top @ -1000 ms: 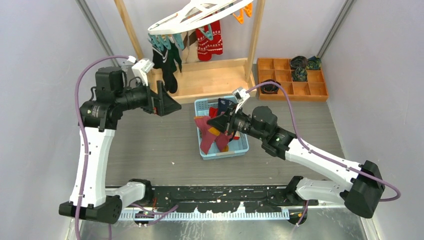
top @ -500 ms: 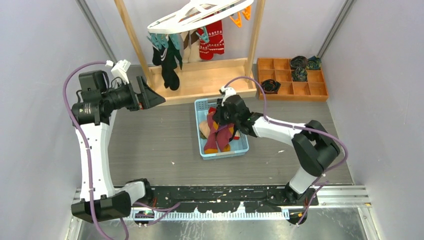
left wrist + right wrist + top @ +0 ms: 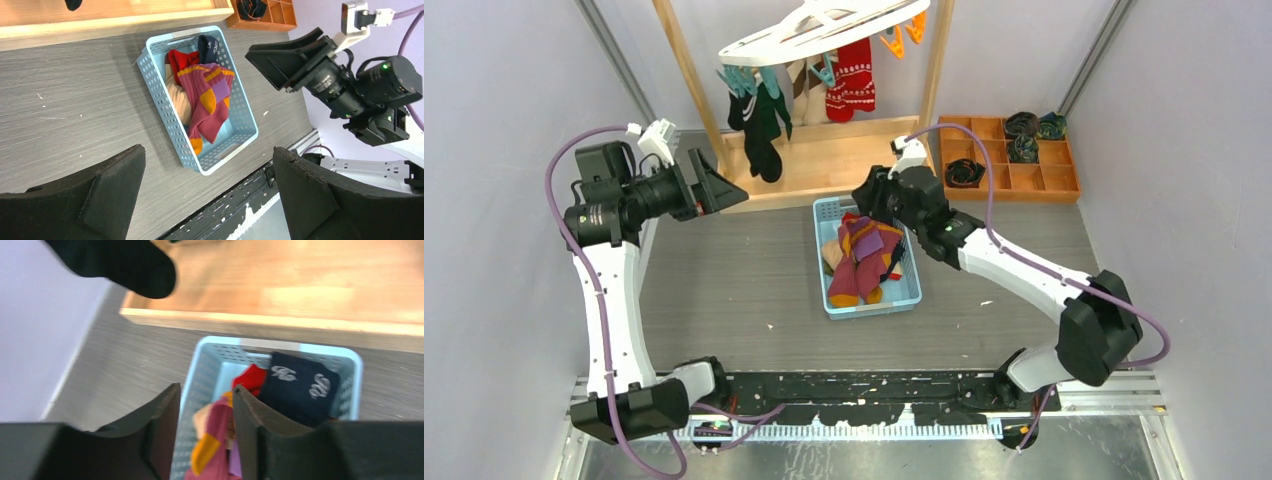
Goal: Remove the socks clipped to the hanger
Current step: Place the sock in the bin, then remove the sock from the hanger.
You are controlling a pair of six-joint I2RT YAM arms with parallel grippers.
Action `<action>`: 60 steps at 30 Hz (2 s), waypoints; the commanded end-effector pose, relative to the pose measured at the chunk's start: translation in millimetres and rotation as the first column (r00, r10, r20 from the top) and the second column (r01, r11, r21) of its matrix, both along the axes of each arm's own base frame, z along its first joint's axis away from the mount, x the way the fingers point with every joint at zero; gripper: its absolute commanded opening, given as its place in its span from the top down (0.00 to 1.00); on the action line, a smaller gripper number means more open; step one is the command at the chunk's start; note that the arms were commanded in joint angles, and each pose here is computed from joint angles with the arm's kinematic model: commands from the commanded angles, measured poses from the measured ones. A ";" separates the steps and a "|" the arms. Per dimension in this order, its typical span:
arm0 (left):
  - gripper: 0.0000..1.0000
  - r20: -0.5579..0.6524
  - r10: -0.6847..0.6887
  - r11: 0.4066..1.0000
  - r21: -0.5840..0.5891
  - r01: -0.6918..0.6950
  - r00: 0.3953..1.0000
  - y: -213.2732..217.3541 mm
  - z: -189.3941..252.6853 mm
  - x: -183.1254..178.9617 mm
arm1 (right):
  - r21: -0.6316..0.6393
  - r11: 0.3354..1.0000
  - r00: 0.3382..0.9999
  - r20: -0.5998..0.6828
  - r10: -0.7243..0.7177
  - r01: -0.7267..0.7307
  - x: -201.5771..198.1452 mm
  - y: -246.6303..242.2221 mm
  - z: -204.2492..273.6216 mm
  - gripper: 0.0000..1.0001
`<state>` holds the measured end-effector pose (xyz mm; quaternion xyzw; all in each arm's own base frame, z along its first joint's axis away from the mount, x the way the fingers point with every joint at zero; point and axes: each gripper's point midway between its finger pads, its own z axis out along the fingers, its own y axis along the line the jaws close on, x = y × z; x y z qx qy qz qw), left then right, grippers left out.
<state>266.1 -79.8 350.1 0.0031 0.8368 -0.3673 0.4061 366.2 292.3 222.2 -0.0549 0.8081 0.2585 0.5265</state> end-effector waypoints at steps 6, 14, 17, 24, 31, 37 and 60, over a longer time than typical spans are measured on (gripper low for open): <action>0.00 0.022 0.005 0.998 -0.056 -0.004 1.000 8.5 14.1 13.5 | 0.326 0.911 0.938 -0.147 0.313 -0.253 -50.5 59.6 -29.1 0.72; 0.00 0.020 0.038 0.998 -0.053 -0.037 0.999 25.9 15.8 22.6 | 0.161 0.972 0.983 -0.030 0.180 -0.173 -8.7 55.7 -32.8 0.40; 0.00 0.019 0.076 0.996 -0.048 -0.075 0.997 38.6 13.8 30.1 | 0.180 0.962 0.975 0.125 0.183 -0.203 14.6 77.4 19.2 0.27; 0.00 -0.029 0.108 0.990 -0.092 -0.111 0.994 59.5 4.4 40.6 | 0.218 0.930 0.917 0.338 0.213 -0.297 69.8 155.6 81.3 0.01; 0.00 -0.043 0.092 0.992 -0.083 -0.096 0.995 59.4 -7.2 34.5 | 0.167 0.945 0.860 0.480 0.172 -0.282 103.2 208.4 87.0 0.00; 0.00 -0.044 0.077 0.992 -0.100 -0.081 0.996 57.1 -7.6 30.9 | 0.037 0.981 0.816 0.562 0.139 -0.193 129.7 232.1 72.4 0.00; 0.20 0.021 0.014 0.995 -0.096 -0.012 1.000 37.3 13.5 -2.2 | 0.178 0.895 0.734 0.646 0.208 -0.410 12.3 205.6 157.8 0.99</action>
